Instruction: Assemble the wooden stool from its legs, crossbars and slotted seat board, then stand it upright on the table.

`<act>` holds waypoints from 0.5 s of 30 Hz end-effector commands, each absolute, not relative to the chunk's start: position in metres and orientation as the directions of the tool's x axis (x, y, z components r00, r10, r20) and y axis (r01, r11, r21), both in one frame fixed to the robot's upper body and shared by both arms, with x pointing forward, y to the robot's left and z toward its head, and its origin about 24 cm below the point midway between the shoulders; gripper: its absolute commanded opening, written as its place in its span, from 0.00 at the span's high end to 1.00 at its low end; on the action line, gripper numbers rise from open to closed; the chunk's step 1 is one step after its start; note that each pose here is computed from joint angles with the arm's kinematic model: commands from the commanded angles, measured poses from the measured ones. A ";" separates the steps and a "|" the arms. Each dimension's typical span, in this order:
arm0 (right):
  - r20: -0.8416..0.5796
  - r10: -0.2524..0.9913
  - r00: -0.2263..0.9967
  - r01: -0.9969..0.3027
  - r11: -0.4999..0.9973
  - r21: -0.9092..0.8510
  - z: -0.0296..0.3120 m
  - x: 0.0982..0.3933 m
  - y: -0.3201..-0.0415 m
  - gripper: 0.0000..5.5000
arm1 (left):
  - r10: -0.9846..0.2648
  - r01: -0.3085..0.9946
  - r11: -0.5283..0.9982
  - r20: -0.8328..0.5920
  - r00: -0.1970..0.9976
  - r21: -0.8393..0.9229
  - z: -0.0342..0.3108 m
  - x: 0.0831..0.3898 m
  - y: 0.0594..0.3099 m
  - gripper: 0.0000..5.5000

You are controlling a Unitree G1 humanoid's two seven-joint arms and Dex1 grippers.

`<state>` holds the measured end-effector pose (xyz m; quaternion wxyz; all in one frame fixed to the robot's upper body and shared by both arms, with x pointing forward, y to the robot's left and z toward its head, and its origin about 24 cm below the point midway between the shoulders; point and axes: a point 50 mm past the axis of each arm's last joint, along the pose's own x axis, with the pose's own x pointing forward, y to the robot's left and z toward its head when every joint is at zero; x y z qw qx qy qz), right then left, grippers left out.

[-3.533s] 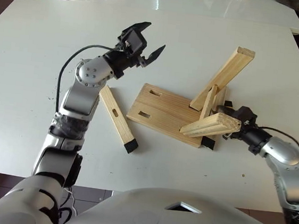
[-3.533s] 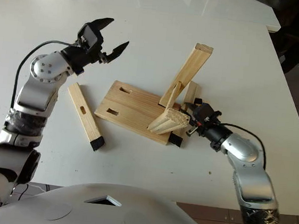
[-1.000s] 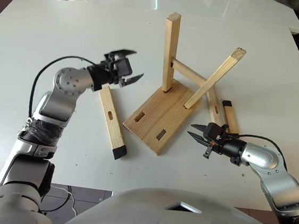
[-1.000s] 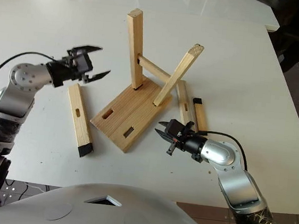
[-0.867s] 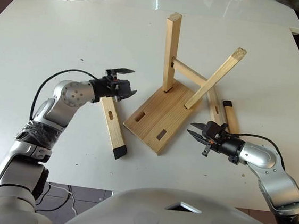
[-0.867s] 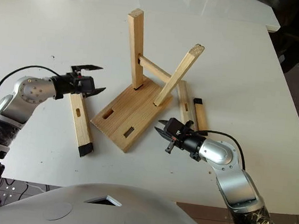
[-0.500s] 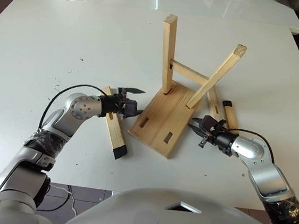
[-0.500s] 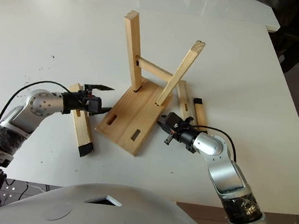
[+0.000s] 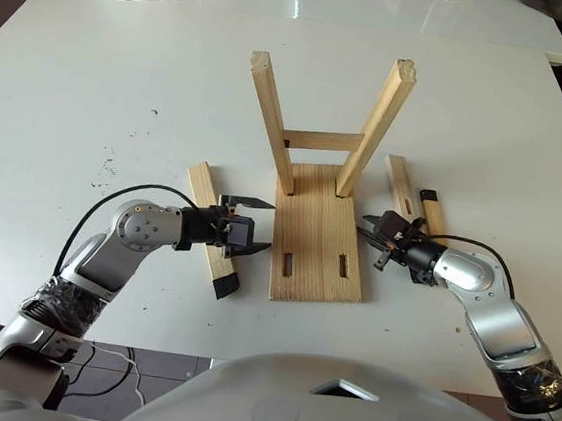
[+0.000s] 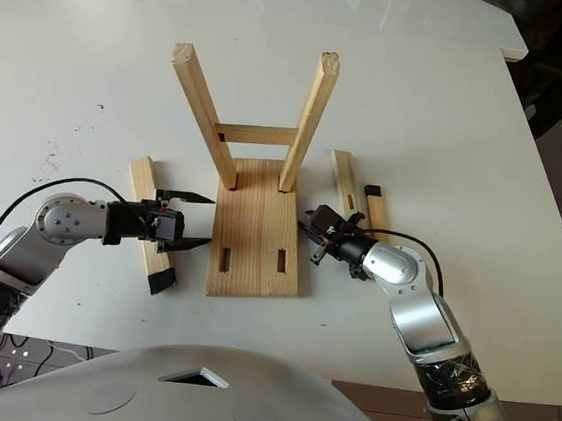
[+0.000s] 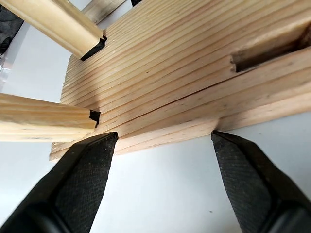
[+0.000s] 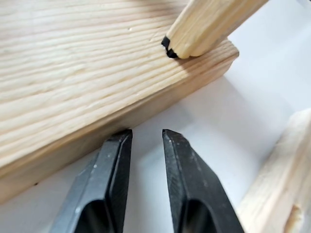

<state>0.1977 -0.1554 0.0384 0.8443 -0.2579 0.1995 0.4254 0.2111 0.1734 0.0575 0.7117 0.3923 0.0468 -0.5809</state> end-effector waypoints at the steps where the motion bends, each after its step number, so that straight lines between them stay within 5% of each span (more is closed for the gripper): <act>1: -0.557 0.643 0.526 -0.842 0.485 -0.237 0.045 0.189 -0.154 0.79 | -0.770 0.844 0.072 -0.508 0.386 0.532 0.063 0.221 0.180 0.35; 9: -0.489 0.634 0.598 -0.793 0.556 -0.249 0.067 0.184 -0.156 0.79 | -0.767 0.844 0.083 -0.507 0.394 0.530 0.066 0.216 0.184 0.35; 15: -0.420 0.518 0.745 -0.652 0.697 -0.297 0.110 0.173 -0.190 0.71 | -0.756 0.810 0.234 -0.424 0.500 0.537 0.089 0.211 0.196 0.34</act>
